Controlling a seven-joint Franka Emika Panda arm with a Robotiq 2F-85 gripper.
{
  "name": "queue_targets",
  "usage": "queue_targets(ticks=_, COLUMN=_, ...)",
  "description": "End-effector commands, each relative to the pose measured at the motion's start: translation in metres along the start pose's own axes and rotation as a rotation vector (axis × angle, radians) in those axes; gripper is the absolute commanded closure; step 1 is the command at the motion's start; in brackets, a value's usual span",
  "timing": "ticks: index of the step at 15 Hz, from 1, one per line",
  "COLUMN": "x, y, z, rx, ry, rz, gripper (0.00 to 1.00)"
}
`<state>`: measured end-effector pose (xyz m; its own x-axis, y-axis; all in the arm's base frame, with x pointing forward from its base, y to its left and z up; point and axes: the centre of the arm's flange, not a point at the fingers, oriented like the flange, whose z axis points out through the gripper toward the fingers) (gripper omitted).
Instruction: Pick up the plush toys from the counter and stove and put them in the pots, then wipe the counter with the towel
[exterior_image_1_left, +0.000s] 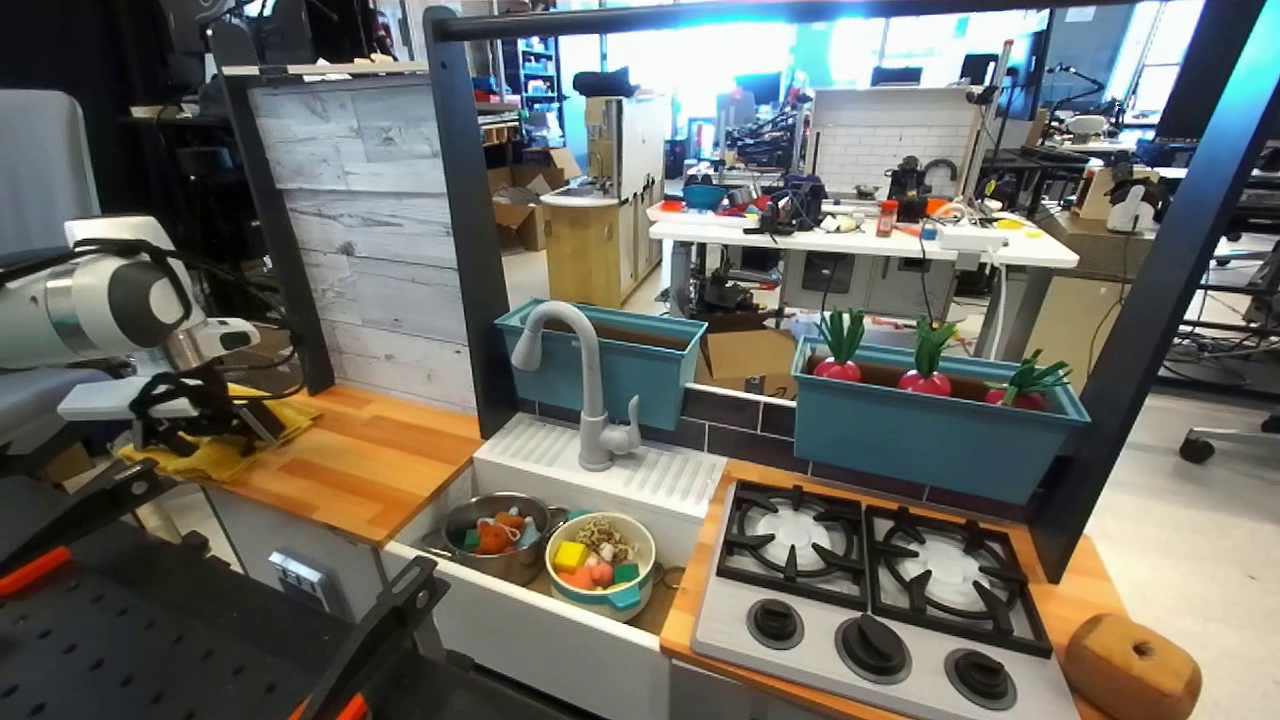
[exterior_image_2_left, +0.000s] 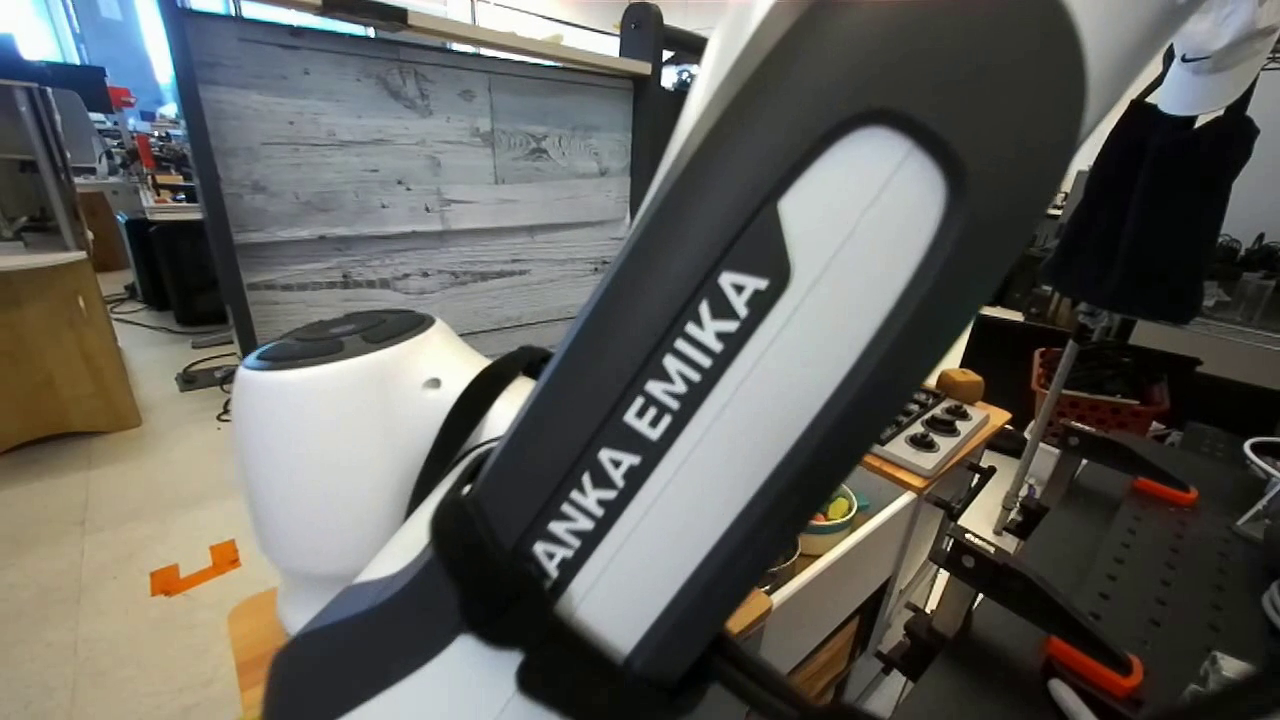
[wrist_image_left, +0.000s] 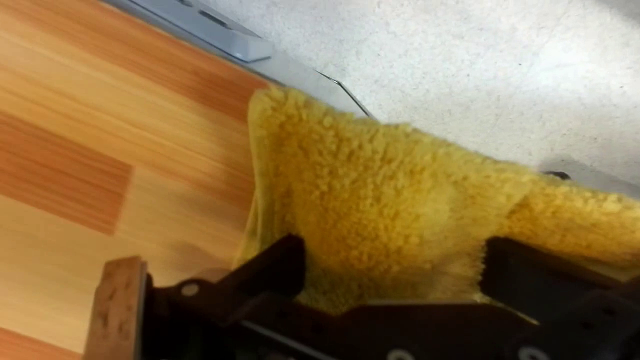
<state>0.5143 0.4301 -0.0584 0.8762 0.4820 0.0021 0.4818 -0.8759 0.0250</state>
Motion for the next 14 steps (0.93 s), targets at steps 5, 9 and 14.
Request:
queue_targets(ticks=5, x=-0.059, y=0.163, z=-0.04, rx=-0.177, ry=-0.151, rz=0.317, gripper=0.0)
queue_targets(ticks=9, x=-0.029, y=0.167, z=-0.019, rx=-0.12, ry=-0.021, rz=0.276, gripper=0.0)
queue_targets(ticks=14, x=0.008, y=0.077, z=0.009, rx=-0.037, ry=0.074, rz=0.145, gripper=0.0)
